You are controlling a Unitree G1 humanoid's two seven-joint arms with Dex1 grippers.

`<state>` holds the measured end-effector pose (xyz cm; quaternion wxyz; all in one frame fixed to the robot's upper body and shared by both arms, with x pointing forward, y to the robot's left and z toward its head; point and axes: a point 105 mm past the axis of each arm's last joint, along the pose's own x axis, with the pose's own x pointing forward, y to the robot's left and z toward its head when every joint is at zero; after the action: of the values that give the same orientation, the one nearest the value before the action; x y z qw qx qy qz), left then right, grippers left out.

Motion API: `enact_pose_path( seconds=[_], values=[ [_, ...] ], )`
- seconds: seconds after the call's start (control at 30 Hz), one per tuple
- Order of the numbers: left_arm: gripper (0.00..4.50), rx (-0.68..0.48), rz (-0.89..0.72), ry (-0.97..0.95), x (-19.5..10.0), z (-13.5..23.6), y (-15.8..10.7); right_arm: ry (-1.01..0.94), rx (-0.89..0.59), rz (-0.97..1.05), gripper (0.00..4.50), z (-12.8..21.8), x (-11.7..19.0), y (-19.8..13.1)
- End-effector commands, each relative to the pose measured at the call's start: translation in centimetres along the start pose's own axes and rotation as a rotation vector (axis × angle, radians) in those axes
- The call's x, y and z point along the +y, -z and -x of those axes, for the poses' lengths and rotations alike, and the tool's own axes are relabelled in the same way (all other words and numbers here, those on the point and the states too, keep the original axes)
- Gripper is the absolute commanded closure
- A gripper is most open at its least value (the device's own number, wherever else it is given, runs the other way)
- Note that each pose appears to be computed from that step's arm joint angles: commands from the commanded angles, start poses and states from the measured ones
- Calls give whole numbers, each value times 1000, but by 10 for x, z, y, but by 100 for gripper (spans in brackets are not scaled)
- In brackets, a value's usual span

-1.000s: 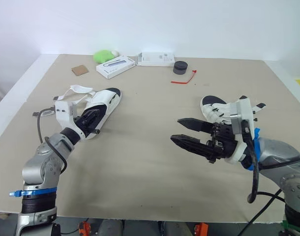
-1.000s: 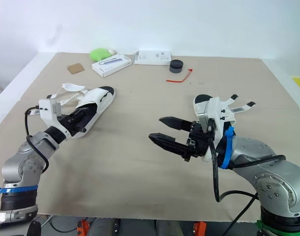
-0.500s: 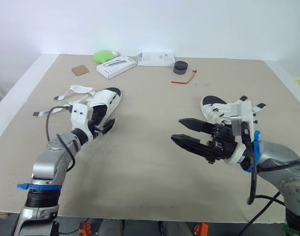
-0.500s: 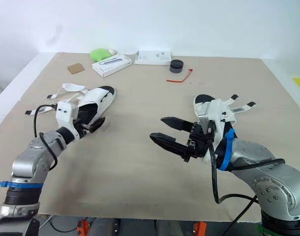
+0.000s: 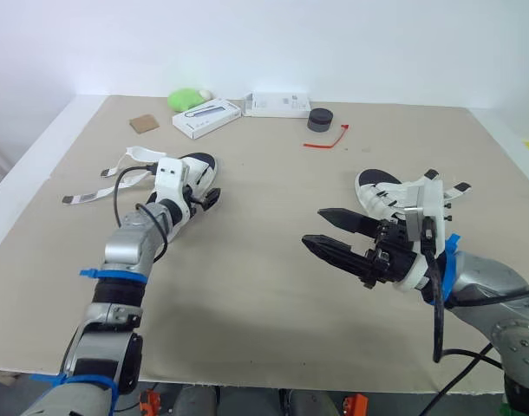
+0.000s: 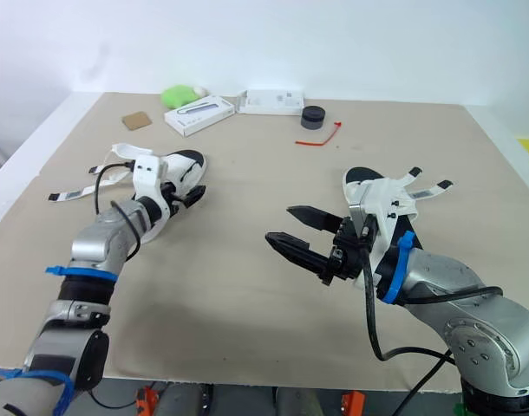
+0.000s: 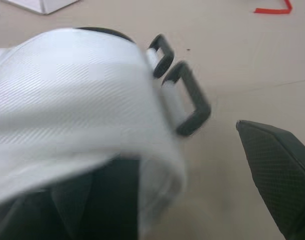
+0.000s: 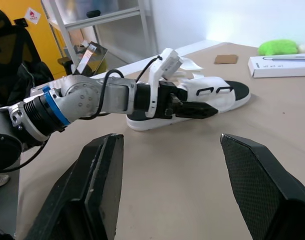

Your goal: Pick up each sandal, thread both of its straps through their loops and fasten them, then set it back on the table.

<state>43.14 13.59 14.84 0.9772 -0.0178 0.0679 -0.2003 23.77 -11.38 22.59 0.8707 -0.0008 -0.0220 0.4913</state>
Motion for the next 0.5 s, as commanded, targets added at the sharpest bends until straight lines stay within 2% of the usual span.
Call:
enact_pose_path(
  seconds=[0.03, 0.07, 0.1, 0.13, 0.17, 0.2, 0.33, 0.5],
  values=[
    [86, -36, -35, 2, 2, -4, -8, -3, -33, 43, 115, 1, 6, -9],
    [122, -38, -36, -2, 3, -5, -8, 1, -35, 41, 115, 1, 5, -8],
    [122, -39, -37, -7, 4, -5, -8, 5, -36, 39, 115, 1, 4, -8],
    [170, -41, -39, -15, 6, -6, -7, 9, -37, 37, 115, 1, 3, -8],
    [194, -41, -40, -23, 7, -6, -6, 11, -38, 34, 115, 1, 3, -7],
    [258, -41, -41, -29, 9, -6, -6, 14, -39, 31, 115, 2, 2, -7],
    [440, -49, -72, -35, 11, -5, -6, 29, -40, 16, 115, 2, -1, -4],
    [447, -64, -123, 18, 5, -4, -10, 37, -45, 6, 115, 4, -3, -4]
  ],
)
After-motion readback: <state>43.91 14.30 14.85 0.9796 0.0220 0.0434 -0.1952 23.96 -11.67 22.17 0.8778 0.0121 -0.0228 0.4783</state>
